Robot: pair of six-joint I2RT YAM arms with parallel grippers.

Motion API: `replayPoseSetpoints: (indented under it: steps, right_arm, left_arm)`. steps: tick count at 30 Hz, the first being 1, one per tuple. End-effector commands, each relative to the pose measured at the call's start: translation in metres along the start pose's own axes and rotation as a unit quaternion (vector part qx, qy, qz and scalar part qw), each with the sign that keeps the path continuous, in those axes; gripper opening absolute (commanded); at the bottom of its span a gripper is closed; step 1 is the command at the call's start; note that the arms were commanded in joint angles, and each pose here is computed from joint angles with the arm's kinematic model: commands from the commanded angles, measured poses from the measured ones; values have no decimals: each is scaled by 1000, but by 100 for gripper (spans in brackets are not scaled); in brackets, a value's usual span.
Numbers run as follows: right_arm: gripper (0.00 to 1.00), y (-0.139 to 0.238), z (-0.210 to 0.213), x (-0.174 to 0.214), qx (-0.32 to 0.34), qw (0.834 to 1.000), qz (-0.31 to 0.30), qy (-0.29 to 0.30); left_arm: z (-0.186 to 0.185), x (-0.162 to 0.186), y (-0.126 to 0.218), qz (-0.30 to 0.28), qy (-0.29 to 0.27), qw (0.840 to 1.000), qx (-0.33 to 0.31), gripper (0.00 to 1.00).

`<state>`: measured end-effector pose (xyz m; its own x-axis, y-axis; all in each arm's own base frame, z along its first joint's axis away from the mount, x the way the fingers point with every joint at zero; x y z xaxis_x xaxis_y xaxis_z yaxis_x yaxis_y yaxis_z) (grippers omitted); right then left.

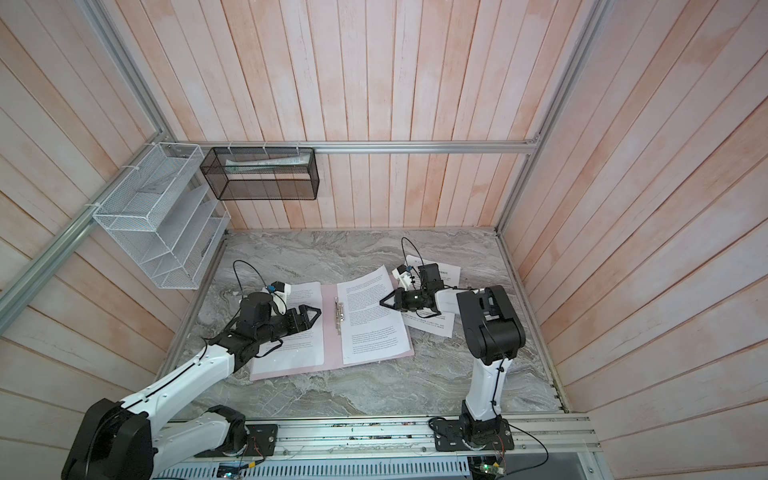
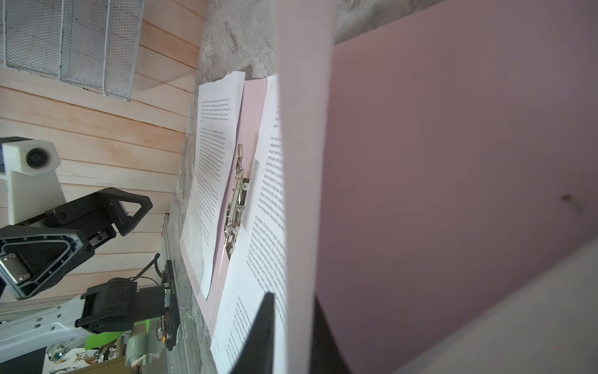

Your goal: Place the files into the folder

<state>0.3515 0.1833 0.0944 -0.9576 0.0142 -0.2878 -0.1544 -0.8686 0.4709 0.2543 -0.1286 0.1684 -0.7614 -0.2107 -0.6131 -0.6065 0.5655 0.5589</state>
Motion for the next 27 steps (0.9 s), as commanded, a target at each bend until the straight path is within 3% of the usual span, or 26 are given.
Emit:
replayPoseSetpoints:
  steps: [1,4,8,13,18,23,27]
  right_arm:
    - [37,0,-1,5,18,1000,-2,-7]
    - [50,8,-2,0,59,998,-25,-10]
    - [56,39,-5,-13,140,986,-87,-29]
    - [61,104,1,-28,213,961,-175,-30]
    - [62,158,-15,-32,243,937,-244,-58]
    - [59,192,-52,-24,235,910,-324,-109]
    - [56,200,-80,-18,235,906,-325,-136]
  left_arm:
    - [3,3,-1,1,-7,1000,-1,87]
    - [2,3,-1,0,-6,1000,1,87]
    - [-1,2,0,-5,-6,1000,16,88]
    - [-12,-8,2,-22,-3,999,42,89]
    - [-53,-29,-12,-37,-44,996,67,88]
    - [-93,-49,-50,-26,-75,990,116,89]
    - [-111,-57,-84,-9,-87,985,148,88]
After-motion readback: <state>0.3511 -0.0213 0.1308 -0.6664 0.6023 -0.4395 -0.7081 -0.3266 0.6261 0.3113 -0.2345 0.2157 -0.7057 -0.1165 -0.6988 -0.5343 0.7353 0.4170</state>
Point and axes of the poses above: each gripper's point midway between its finger pads, its own y axis back along the fingers, its own z axis along the line the jaws close on, x = y × z, the point moved 7 cm from there along y, back along the fingers, and after that the axes turned 6 degrees about -y, right-handed, at the moved point
